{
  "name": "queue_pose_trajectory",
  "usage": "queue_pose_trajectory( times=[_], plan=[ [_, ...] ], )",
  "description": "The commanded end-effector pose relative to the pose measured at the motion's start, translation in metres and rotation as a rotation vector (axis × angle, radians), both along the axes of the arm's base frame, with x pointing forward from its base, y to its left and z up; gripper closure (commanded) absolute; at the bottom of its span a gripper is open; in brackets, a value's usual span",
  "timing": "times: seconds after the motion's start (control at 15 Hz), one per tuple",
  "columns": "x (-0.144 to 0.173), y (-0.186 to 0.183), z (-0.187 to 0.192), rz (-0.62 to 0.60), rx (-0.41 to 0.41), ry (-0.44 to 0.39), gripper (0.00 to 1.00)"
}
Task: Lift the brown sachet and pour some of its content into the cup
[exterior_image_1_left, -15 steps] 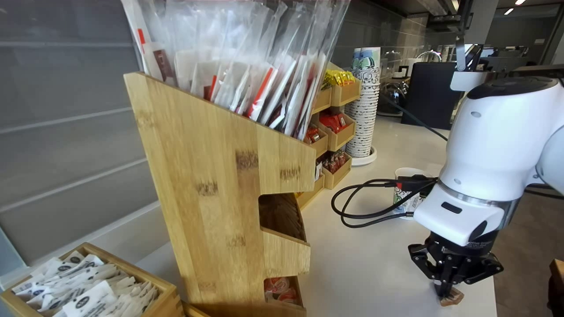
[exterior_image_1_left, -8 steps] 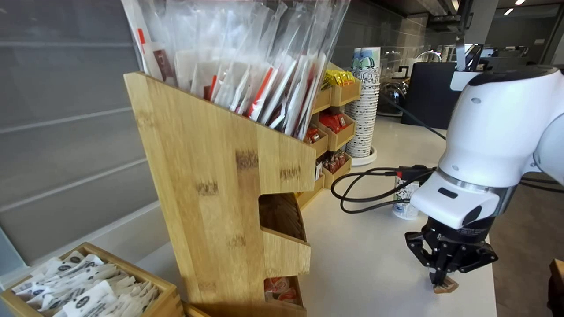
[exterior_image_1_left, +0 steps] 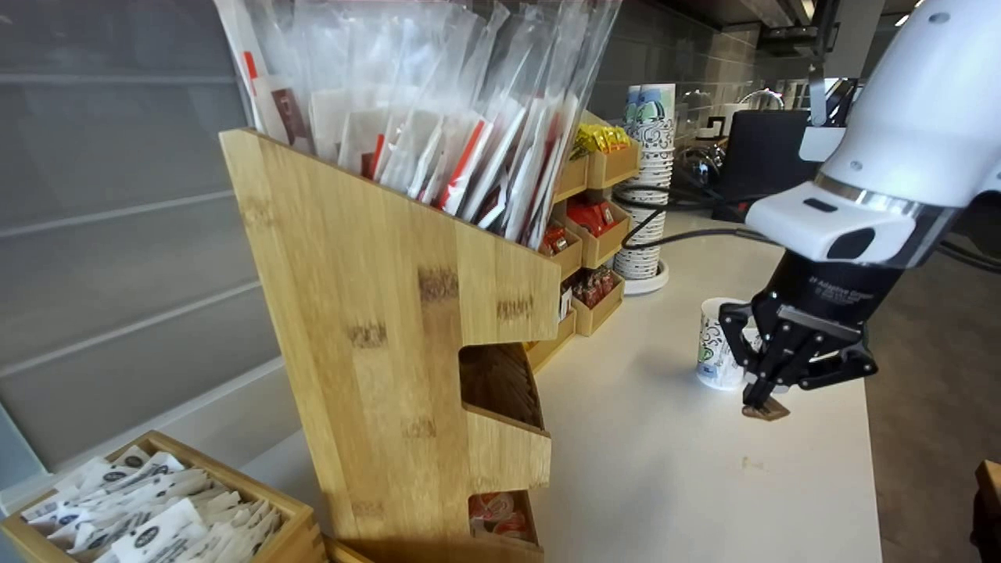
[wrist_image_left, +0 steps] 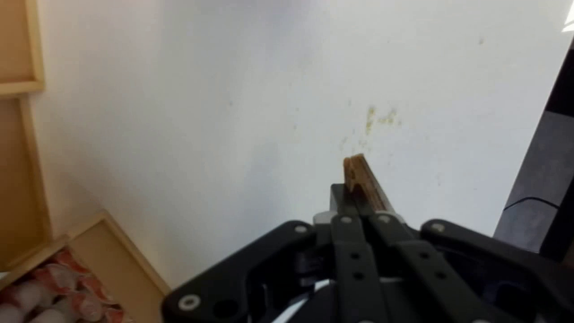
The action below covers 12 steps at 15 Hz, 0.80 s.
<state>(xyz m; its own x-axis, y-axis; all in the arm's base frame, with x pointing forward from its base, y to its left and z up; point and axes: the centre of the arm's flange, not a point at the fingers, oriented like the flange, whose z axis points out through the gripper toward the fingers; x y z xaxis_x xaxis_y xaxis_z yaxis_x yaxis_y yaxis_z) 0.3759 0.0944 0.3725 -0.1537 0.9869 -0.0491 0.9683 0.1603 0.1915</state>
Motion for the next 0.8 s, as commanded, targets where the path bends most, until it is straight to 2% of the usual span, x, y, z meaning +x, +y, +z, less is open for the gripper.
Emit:
queue_pose_trajectory(
  times=[0.0,0.2,0.53,0.73],
  plan=[
    [-0.030,-0.031,0.044,-0.164,-0.001,-0.107,1.00],
    [-0.037,-0.060,0.064,-0.317,0.047,-0.173,1.00],
    [-0.039,-0.101,0.068,-0.580,0.145,-0.255,1.00],
    [-0.039,-0.117,0.063,-0.718,0.236,-0.301,1.00]
  ],
)
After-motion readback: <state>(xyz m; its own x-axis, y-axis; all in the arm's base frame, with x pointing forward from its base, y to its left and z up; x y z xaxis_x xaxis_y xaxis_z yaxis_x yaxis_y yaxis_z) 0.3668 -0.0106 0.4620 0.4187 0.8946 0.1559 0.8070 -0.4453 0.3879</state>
